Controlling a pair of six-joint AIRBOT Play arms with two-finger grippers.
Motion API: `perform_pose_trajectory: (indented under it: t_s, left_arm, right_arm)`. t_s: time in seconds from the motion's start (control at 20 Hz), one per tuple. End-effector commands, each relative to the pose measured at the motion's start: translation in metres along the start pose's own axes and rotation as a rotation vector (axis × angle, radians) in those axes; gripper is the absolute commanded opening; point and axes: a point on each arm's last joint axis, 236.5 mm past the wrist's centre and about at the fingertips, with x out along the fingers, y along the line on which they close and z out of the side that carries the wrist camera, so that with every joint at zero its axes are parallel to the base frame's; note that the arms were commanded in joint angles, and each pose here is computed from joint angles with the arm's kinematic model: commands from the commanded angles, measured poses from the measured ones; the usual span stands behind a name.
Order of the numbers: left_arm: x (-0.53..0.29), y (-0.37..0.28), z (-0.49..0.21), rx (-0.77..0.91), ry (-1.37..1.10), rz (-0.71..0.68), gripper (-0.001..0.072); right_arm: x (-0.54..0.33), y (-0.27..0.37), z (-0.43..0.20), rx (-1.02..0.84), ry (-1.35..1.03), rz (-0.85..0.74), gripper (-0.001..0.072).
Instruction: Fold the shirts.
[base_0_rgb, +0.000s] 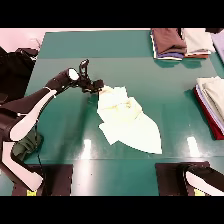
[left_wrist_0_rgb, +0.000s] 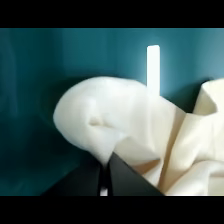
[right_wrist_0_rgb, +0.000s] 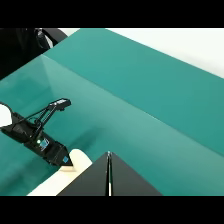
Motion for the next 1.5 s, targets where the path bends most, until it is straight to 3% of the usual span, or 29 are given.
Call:
perform_pose_trajectory:
  t_s: [0.0,0.3,0.35,0.4,0.45,0.55,0.7,1.0,1.15,1.25,1.45]
  left_arm:
    - [-0.020,-0.010,0.014,0.052,-0.017,-0.021,0.0026]
    - [-0.124,-0.039,0.067,0.274,-0.200,-0.021,0.0026]
    - [-0.131,-0.040,0.067,0.305,-0.206,-0.007,0.0026]
    - [-0.135,-0.042,0.064,0.309,-0.198,-0.011,0.0026]
    - [-0.134,-0.042,0.061,0.309,-0.186,-0.011,0.0026]
    - [-0.131,-0.040,0.057,0.307,-0.165,-0.009,0.0026]
    - [-0.130,-0.039,0.056,0.303,-0.162,-0.010,0.0026]
    - [-0.129,-0.037,0.046,0.306,-0.115,-0.006,0.0026]
    - [-0.128,-0.034,0.040,0.311,-0.089,0.003,0.0026]
    - [-0.133,-0.036,0.040,0.317,-0.091,0.003,0.0026]
    - [-0.198,-0.055,0.061,0.416,-0.249,0.050,0.0026]
  right_arm:
    - [0.002,-0.010,-0.034,0.021,0.096,-0.029,0.0016]
    - [-0.005,-0.059,-0.275,0.545,0.563,-0.125,0.0020]
    - [-0.008,-0.060,-0.315,0.642,0.616,-0.137,0.0093]
    - [-0.009,-0.054,-0.351,0.734,0.663,-0.131,0.0336]
    - [-0.007,-0.044,-0.383,0.831,0.696,-0.113,0.0452]
    - [0.006,-0.015,-0.426,0.974,0.731,-0.053,0.0449]
    - [0.038,0.021,-0.451,1.032,0.748,0.022,0.0448]
    - [0.100,0.066,-0.470,0.898,0.856,0.092,0.0423]
    - [0.117,0.071,-0.469,0.870,0.885,0.119,0.0287]
    - [0.126,0.068,-0.455,0.834,0.863,0.142,0.0015]
    - [0.120,0.028,-0.372,0.673,0.698,0.131,0.0016]
